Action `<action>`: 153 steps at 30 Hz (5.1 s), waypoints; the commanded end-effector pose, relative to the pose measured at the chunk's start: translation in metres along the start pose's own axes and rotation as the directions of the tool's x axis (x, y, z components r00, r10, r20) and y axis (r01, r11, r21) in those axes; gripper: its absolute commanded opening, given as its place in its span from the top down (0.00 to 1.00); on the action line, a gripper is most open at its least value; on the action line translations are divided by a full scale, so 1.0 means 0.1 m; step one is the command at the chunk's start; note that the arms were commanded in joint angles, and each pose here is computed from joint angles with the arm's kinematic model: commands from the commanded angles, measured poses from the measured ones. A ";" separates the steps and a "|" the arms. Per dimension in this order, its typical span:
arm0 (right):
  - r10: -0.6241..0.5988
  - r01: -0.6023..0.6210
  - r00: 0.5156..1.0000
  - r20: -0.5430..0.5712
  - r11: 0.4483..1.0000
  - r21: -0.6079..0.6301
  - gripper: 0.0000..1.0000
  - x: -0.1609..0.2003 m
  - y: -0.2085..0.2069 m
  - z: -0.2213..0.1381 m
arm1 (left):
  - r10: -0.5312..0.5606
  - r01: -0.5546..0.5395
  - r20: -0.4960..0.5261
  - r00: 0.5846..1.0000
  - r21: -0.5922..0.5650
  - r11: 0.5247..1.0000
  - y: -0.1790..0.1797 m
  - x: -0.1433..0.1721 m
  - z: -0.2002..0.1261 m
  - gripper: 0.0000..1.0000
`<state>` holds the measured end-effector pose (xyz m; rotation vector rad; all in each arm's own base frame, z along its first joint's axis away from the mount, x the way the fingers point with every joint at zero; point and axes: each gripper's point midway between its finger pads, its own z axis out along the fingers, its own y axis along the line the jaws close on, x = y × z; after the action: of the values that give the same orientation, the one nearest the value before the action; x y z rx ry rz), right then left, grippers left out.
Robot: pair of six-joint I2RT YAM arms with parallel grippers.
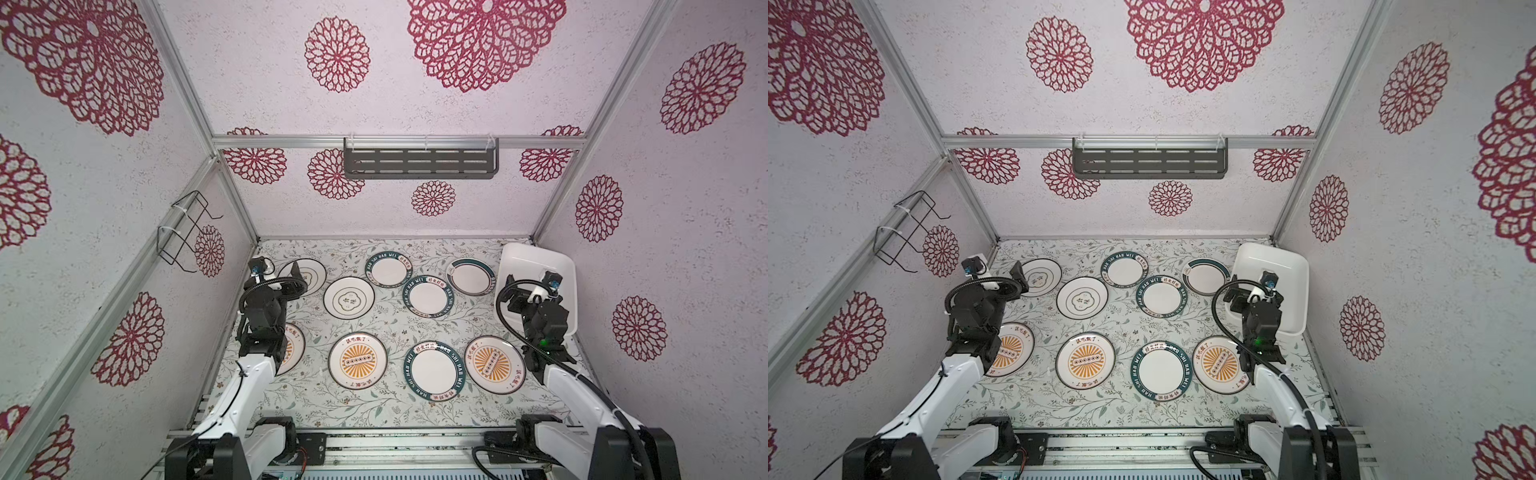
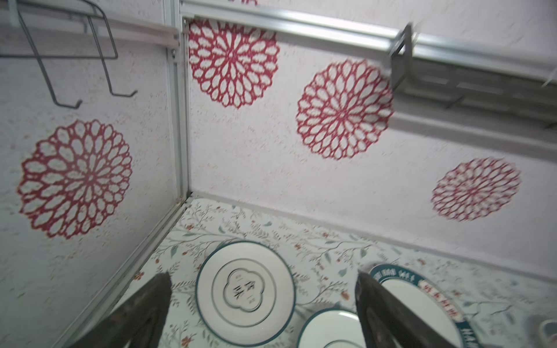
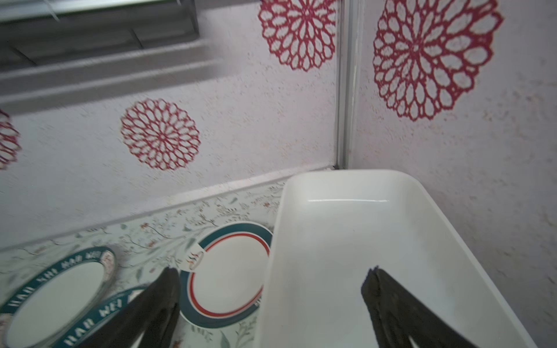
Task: Place the plates into the plastic bin on the countertop
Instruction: Pick up the plate from the middle-right of the table.
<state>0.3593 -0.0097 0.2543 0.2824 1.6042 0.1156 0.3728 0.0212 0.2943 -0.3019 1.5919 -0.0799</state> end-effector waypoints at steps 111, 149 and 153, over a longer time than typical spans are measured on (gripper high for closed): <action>0.822 -0.492 0.358 -0.442 0.569 0.659 0.50 2.38 -0.50 -1.65 | 0.480 0.424 -0.689 0.543 0.719 0.551 -4.05 2.48 -1.47 0.03; 0.830 -0.632 0.404 -0.383 0.557 0.539 0.93 2.01 -0.39 -1.40 | 0.470 0.429 -0.706 0.529 0.701 0.570 -3.97 2.54 -1.45 0.03; 0.829 -0.639 0.412 -0.378 0.559 0.529 0.97 1.95 -0.38 -1.38 | 0.469 0.429 -0.708 0.527 0.699 0.572 -3.96 2.56 -1.44 0.03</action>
<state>0.2022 0.0169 0.0437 1.4072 2.0451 0.7107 0.2769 -0.4454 0.1451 0.6935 2.3475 -1.1242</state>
